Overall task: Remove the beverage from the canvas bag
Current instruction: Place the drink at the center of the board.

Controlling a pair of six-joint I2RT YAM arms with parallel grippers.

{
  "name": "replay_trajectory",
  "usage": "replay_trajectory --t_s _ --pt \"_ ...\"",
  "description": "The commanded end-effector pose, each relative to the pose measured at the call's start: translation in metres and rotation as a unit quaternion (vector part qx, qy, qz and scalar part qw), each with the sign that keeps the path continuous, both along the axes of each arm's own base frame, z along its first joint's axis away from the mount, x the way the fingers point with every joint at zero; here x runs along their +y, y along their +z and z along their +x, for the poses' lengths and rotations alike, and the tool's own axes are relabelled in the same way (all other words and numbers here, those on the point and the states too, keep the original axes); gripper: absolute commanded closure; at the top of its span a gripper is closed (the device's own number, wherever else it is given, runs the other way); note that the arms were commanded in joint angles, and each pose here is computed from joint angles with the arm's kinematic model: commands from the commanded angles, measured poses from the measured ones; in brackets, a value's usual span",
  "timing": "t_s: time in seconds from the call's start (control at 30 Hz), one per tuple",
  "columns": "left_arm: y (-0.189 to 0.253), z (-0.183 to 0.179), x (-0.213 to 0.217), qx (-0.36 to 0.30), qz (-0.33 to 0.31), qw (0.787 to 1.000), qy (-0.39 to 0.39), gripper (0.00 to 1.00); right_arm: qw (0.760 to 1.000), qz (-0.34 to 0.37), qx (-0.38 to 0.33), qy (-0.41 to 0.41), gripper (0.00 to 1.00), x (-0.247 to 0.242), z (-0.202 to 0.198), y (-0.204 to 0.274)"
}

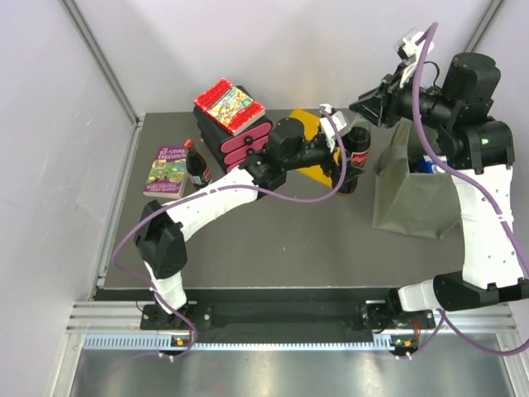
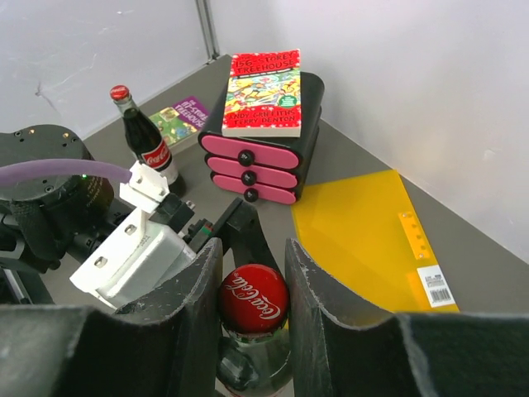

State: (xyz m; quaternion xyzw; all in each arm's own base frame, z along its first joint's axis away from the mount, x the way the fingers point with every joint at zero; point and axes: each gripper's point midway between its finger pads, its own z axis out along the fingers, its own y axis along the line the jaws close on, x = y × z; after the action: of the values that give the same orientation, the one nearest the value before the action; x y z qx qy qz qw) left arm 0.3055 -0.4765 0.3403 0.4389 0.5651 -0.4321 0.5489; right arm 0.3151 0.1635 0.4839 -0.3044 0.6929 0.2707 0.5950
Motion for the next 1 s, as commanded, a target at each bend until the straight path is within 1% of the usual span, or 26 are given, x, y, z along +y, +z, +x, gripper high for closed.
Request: replay_trajectory --t_s 0.0,0.07,0.1,0.2,0.3,0.33,0.43,0.47,0.5,0.53,0.57,0.6,0.63,0.67,0.7,0.73,0.77,0.8,0.83,0.87,0.9,0.93,0.97 --pt "0.029 0.004 -0.005 -0.032 -0.029 0.999 0.009 0.08 0.988 0.032 -0.149 0.015 1.00 0.002 -0.033 0.078" --pt "0.034 0.004 -0.008 -0.032 -0.039 0.999 0.006 0.12 0.989 0.033 -0.146 0.014 1.00 0.001 -0.032 0.076" --pt "0.034 0.003 -0.010 -0.020 -0.044 0.999 0.003 0.15 0.989 0.033 -0.146 0.015 1.00 0.002 -0.032 0.076" --pt "0.040 0.000 -0.014 -0.012 -0.064 0.998 -0.007 0.18 0.990 0.034 -0.140 0.014 1.00 0.002 -0.032 0.072" --pt "0.041 -0.004 -0.016 -0.008 -0.072 0.997 -0.017 0.28 0.990 0.036 -0.136 0.015 1.00 0.002 -0.031 0.069" --pt "0.040 -0.004 -0.017 -0.007 -0.071 0.997 -0.018 0.40 0.990 0.035 -0.136 0.014 1.00 0.002 -0.031 0.069" --pt "0.037 -0.004 -0.015 -0.007 -0.068 0.998 -0.015 0.64 0.990 0.033 -0.140 0.012 1.00 0.001 -0.032 0.070" --pt "0.041 -0.006 -0.011 -0.010 -0.071 0.997 -0.013 0.89 0.990 0.030 -0.140 0.011 1.00 0.001 -0.031 0.068" --pt "0.042 -0.005 -0.008 -0.016 -0.071 0.997 -0.007 1.00 0.990 0.029 -0.140 0.011 1.00 0.000 -0.032 0.068" --pt "0.035 -0.003 -0.005 -0.015 -0.066 0.998 0.005 1.00 0.990 0.028 -0.139 0.012 1.00 0.001 -0.032 0.066" --pt "0.035 -0.002 -0.001 -0.018 -0.066 0.998 0.011 1.00 0.990 0.027 -0.135 0.013 0.97 0.001 -0.032 0.061" --pt "0.044 -0.004 0.007 -0.030 -0.072 0.997 0.019 1.00 0.990 0.027 -0.136 0.016 0.92 0.002 -0.033 0.060" --pt "0.035 -0.002 0.012 -0.029 -0.069 0.997 0.029 1.00 0.990 0.027 -0.134 0.022 0.86 0.003 -0.034 0.057" --pt "0.044 -0.001 0.023 -0.034 -0.078 0.995 0.044 1.00 0.991 0.025 -0.127 0.026 0.71 0.004 -0.035 0.049" --pt "0.045 0.000 0.030 -0.037 -0.082 0.995 0.052 1.00 0.991 0.024 -0.129 0.031 0.62 0.005 -0.037 0.047" --pt "0.035 0.000 0.035 -0.033 -0.079 0.995 0.060 1.00 0.991 0.023 -0.129 0.041 0.54 0.007 -0.039 0.044" --pt "0.045 0.002 0.048 -0.042 -0.090 0.992 0.078 1.00 0.991 0.021 -0.126 0.046 0.37 0.008 -0.041 0.038" --pt "0.043 0.003 0.053 -0.042 -0.091 0.991 0.085 1.00 0.991 0.019 -0.125 0.050 0.30 0.008 -0.042 0.035" --pt "0.030 0.003 0.058 -0.036 -0.083 0.992 0.093 1.00 0.990 0.017 -0.124 0.057 0.16 0.010 -0.045 0.032" --pt "0.037 0.005 0.069 -0.044 -0.090 0.989 0.105 1.00 0.990 0.017 -0.127 0.057 0.11 0.009 -0.046 0.032" --pt "0.026 0.005 0.074 -0.039 -0.082 0.990 0.112 1.00 0.990 0.017 -0.125 0.060 0.09 0.010 -0.048 0.030" --pt "0.024 0.005 0.078 -0.038 -0.079 0.989 0.116 1.00 0.990 0.015 -0.126 0.064 0.04 0.010 -0.049 0.028" --pt "0.028 0.006 0.087 -0.044 -0.082 0.987 0.129 1.00 0.990 0.015 -0.125 0.066 0.03 0.010 -0.051 0.027"
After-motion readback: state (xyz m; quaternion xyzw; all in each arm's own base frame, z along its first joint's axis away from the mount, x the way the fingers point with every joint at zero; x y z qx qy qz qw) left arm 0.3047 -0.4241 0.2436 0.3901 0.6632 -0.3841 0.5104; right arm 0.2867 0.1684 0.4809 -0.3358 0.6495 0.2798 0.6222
